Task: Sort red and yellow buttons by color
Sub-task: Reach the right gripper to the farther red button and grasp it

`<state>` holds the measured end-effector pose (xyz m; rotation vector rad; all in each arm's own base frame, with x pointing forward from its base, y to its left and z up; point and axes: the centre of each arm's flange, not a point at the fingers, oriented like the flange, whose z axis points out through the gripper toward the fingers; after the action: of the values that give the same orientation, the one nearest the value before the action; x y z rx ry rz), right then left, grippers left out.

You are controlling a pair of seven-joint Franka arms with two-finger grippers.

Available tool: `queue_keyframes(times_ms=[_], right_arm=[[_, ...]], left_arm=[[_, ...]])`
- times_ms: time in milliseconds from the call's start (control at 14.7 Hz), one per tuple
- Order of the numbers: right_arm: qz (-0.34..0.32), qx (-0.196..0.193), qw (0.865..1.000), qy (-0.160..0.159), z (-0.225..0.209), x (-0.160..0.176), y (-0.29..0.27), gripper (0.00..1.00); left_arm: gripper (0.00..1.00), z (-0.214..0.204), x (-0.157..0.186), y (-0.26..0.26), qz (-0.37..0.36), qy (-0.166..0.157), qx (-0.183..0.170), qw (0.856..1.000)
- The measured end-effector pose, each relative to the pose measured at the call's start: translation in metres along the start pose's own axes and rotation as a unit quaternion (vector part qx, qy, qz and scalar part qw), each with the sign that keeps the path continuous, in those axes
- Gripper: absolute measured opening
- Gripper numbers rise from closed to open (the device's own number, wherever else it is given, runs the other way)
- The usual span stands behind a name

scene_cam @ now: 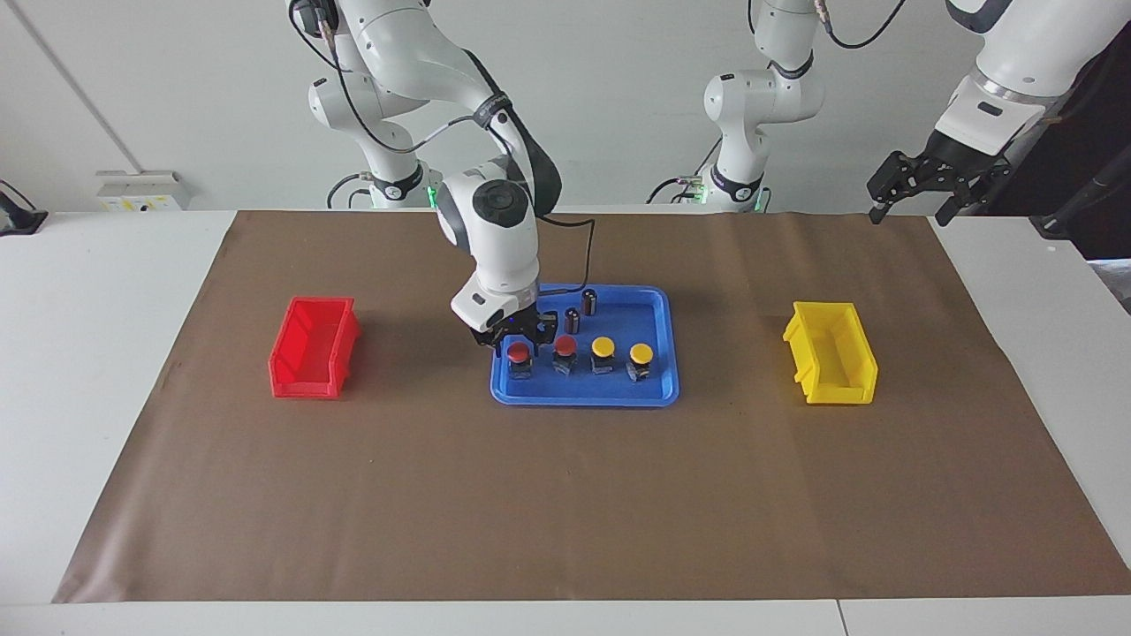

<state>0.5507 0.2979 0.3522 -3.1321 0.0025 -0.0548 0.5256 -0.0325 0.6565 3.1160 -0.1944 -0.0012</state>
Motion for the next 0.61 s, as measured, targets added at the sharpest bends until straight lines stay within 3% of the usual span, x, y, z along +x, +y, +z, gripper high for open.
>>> queue_keyframes(times_ms=[68, 204, 407, 611], right_arm=[[0.0, 0.0, 1.0, 0.001, 0.003, -0.001, 0.0, 0.64], [-0.001, 0.001, 1.0, 0.002, 0.007, -0.003, 0.001, 0.5], [-0.002, -0.001, 1.0, 0.001, -0.001, 0.001, 0.001, 0.41], [-0.03, -0.011, 0.999, -0.01, -0.05, 0.017, 0.011, 0.41]], left_arm=[[1.0, 0.0, 0.0, 0.0, 0.0, 0.0, 0.0, 1.0], [1.0, 0.0, 0.0, 0.0, 0.0, 0.0, 0.0, 1.0], [1.0, 0.0, 0.0, 0.0, 0.0, 0.0, 0.0, 1.0], [1.0, 0.0, 0.0, 0.0, 0.0, 0.0, 0.0, 1.0]])
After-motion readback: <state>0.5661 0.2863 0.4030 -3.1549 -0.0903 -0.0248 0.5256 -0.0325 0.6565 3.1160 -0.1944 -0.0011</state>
